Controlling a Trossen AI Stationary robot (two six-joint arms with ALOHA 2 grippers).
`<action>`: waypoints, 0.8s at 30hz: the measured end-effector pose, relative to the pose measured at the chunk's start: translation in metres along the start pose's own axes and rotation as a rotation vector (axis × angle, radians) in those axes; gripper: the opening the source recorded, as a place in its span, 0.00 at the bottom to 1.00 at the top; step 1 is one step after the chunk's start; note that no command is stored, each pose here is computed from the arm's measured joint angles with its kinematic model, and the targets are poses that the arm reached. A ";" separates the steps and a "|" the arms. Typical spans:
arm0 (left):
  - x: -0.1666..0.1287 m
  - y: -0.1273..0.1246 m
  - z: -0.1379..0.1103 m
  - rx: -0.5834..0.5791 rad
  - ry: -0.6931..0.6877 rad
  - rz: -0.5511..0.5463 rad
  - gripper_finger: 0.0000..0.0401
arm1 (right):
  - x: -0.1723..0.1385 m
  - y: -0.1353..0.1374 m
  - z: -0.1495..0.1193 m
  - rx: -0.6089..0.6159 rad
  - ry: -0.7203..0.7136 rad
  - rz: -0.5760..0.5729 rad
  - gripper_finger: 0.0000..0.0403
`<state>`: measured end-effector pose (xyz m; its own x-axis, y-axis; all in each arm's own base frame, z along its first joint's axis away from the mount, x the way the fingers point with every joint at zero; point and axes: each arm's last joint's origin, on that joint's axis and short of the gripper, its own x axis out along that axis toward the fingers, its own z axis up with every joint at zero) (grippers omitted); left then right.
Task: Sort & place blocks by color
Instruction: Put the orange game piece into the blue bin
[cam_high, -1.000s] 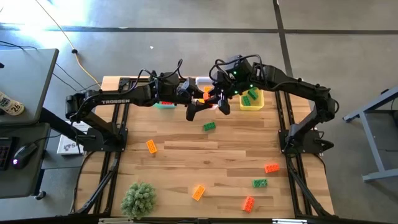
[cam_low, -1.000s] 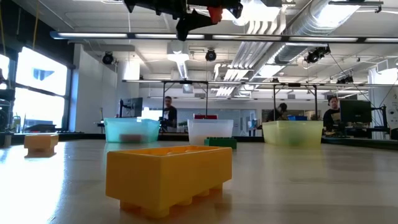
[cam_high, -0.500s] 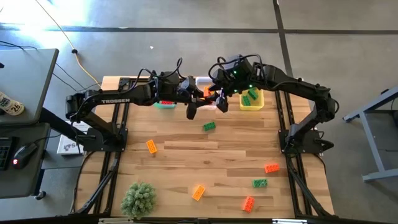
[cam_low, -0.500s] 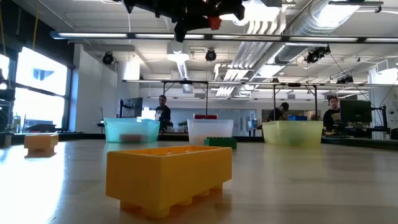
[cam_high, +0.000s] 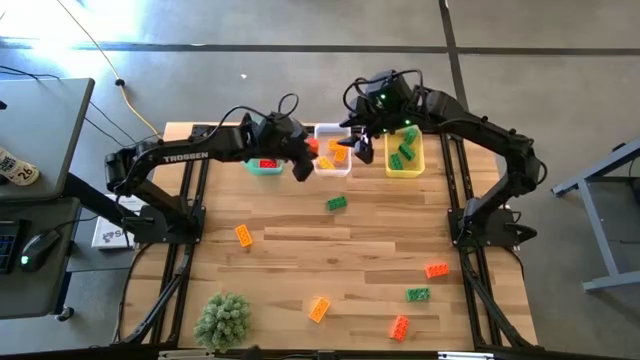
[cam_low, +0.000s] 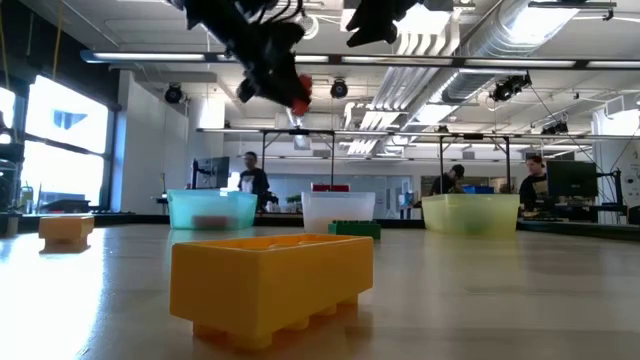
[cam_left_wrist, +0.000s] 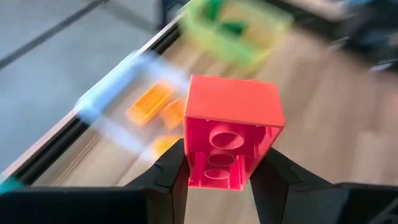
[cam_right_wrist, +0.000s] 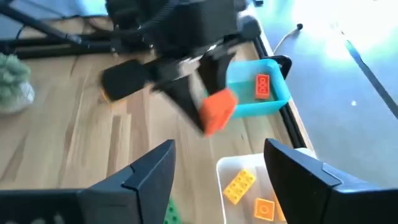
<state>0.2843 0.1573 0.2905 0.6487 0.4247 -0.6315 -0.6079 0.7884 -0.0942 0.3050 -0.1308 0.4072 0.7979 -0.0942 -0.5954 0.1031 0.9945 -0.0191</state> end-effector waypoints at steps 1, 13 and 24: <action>0.000 0.006 -0.003 -0.023 0.032 0.038 0.26 | 0.001 -0.003 -0.002 -0.007 0.010 0.007 0.58; -0.006 0.069 -0.022 -0.366 0.243 0.293 0.26 | 0.057 -0.029 -0.029 -0.083 0.161 0.069 0.58; -0.003 0.089 -0.042 -0.477 0.450 0.369 0.31 | 0.100 -0.033 -0.046 -0.035 0.251 0.141 0.58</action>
<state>0.2087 0.2071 0.2517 0.1768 0.3202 -0.9307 -0.9483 0.3086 -0.0740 0.3542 -0.1711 0.3111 0.6304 0.0555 -0.7743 -0.0229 0.9983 0.0529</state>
